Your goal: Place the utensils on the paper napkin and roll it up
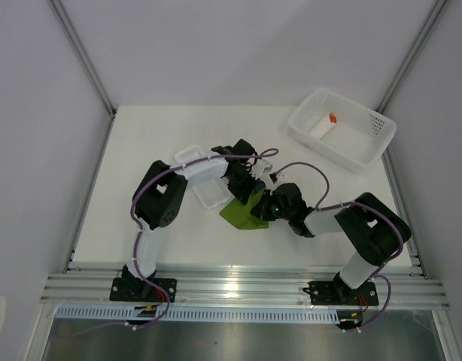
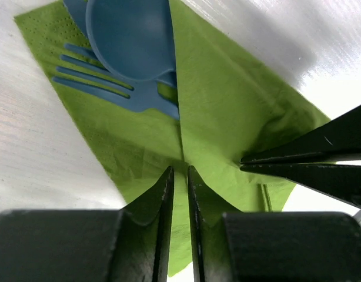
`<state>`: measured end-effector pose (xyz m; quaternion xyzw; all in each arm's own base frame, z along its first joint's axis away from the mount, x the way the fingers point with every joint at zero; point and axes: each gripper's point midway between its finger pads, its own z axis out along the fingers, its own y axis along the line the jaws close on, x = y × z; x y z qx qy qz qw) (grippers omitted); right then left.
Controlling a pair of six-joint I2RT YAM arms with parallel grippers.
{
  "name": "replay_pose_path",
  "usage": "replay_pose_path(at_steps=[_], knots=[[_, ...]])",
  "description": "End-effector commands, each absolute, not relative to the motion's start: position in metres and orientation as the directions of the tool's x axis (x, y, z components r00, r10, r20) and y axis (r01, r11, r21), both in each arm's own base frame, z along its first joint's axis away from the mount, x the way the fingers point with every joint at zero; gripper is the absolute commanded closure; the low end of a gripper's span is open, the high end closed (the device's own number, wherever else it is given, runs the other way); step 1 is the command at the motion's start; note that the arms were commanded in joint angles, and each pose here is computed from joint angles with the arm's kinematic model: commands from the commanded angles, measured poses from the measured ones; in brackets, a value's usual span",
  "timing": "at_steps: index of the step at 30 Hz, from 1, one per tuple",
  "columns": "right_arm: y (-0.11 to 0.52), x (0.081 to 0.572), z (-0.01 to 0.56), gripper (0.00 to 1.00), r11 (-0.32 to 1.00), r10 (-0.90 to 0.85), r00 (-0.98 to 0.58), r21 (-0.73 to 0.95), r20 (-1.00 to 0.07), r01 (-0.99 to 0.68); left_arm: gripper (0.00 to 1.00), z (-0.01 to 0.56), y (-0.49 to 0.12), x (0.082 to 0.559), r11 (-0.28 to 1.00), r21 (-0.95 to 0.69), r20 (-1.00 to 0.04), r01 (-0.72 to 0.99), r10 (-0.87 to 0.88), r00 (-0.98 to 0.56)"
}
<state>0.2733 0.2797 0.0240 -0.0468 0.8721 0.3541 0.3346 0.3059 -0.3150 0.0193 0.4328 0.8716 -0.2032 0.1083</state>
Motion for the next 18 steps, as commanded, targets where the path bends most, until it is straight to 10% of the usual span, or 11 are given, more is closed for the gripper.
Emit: replay_pose_path(at_steps=[1, 18], knots=[[0.281, 0.287, 0.031, 0.97, 0.743, 0.211, -0.751, 0.602, -0.626, -0.293, 0.81, 0.038, -0.323, 0.315, 0.521, -0.227, -0.417, 0.823, 0.711, -0.565], [0.241, 0.258, -0.009, 1.0, 0.827, 0.251, -0.805, 0.551, -0.537, -0.11, 0.57, 0.045, -0.274, 0.278, 0.53, -0.166, -0.34, 0.832, 0.761, -0.553]])
